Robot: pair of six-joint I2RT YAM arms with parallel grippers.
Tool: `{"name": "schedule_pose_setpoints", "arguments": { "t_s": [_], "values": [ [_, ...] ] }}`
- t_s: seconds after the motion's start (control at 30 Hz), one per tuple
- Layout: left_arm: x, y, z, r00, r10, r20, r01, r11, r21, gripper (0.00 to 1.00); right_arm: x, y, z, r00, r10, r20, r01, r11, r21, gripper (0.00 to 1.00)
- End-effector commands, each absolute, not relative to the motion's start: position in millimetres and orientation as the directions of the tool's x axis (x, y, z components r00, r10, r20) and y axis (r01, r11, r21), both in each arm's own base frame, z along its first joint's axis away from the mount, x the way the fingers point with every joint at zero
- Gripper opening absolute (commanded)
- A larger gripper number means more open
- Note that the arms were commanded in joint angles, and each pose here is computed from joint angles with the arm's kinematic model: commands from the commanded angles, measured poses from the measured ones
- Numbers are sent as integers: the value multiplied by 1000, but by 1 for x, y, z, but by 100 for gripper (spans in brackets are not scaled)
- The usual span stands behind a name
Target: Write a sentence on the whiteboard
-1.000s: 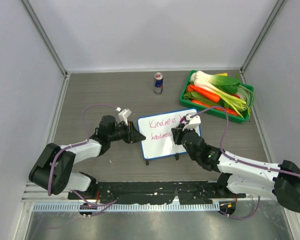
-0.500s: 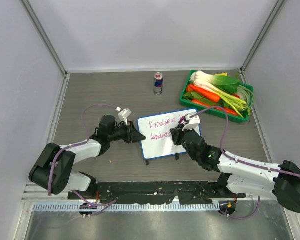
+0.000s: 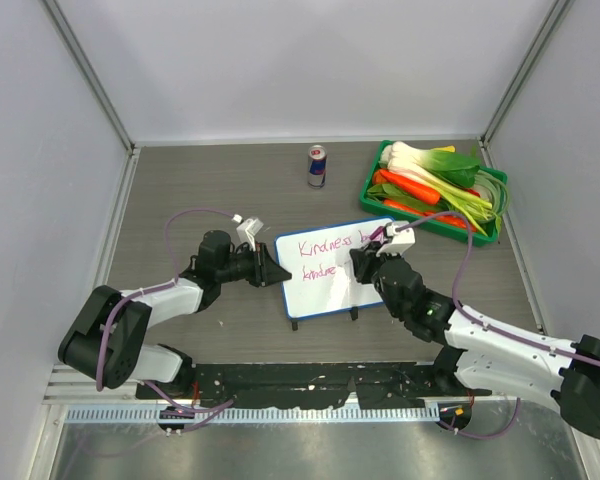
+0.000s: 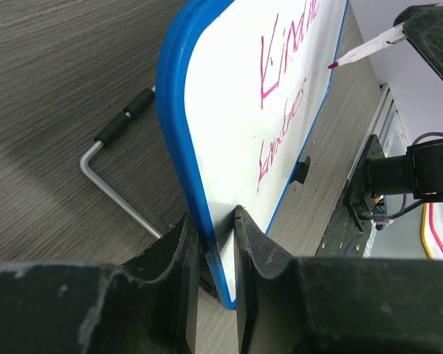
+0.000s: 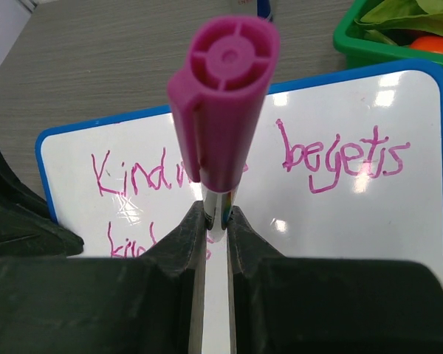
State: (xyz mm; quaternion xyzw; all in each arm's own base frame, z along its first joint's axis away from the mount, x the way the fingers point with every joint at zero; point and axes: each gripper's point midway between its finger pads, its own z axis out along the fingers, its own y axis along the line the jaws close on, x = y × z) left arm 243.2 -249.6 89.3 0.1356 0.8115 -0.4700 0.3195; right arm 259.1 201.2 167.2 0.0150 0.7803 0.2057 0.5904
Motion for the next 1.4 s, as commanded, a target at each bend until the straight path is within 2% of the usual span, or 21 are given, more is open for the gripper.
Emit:
{"name": "schedule_pose_setpoints", "arguments": {
  "t_s": [0.0,0.7,1.37],
  "values": [
    [238,-239,57,-788,-26,-615,478,604,-638,0,270,196,181,-261,296,-919,-191,917,350,1],
    [238,-239,56,-790,-26,-613,476,604,-639,0,275,206,165,-316,276,-908,-222,909,354,1],
    [238,-239,56,-790,-25,-613,476,605,-638,0,261,189,139,-366,224,-903,-195,931,310,1]
  ]
}}
